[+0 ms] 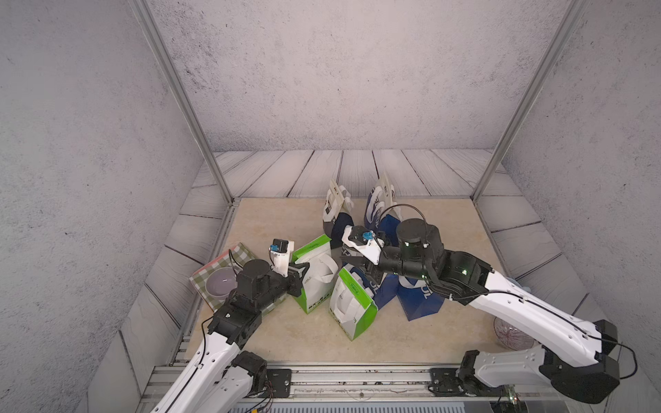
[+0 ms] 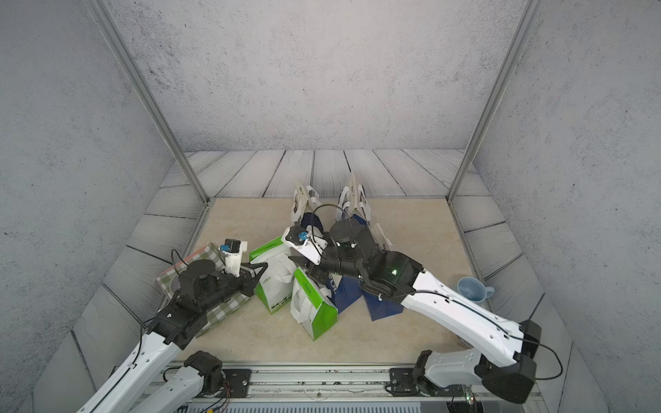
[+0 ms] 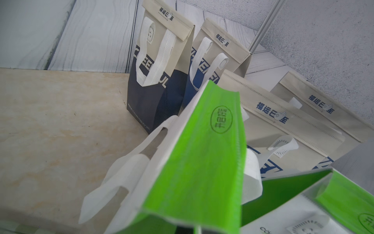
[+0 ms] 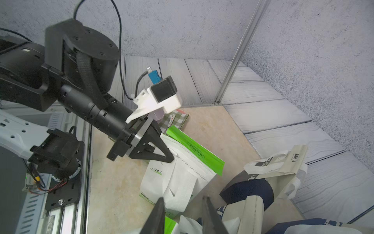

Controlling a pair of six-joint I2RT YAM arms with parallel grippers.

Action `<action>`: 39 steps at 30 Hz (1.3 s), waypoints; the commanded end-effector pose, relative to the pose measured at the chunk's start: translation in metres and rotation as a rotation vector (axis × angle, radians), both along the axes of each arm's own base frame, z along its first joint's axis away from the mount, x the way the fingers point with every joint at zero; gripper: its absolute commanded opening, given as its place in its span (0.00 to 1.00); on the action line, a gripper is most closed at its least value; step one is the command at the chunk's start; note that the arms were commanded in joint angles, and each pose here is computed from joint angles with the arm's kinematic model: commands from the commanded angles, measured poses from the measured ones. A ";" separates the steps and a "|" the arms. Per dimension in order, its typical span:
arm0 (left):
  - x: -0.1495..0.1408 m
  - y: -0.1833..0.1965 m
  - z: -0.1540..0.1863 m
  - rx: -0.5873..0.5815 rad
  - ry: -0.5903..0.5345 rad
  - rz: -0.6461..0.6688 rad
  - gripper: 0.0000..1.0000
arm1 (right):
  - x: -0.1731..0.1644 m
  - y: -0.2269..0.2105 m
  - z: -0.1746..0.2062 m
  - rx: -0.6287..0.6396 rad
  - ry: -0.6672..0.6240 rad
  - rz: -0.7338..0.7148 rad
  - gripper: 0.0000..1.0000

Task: Open the takeout bag
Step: Pick up the takeout bag at the center of the board, then place the takeout bag at the corner of the board.

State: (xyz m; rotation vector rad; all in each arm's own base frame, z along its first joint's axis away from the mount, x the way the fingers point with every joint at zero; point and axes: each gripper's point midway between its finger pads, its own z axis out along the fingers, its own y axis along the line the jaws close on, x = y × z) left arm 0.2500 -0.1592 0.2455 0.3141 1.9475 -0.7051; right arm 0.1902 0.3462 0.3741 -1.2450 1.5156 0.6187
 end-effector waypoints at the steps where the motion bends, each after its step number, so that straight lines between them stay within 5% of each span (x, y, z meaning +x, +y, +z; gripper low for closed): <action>1: 0.015 0.002 0.041 0.006 -0.113 0.035 0.00 | -0.007 -0.011 0.008 0.068 0.021 -0.017 0.32; 15: 0.118 0.063 0.102 0.153 -0.187 0.289 0.00 | -0.027 -0.050 -0.021 0.039 0.069 -0.050 0.32; 39: 0.360 0.282 0.120 0.338 -0.311 0.767 0.00 | -0.052 -0.075 -0.070 -0.074 0.236 -0.045 0.31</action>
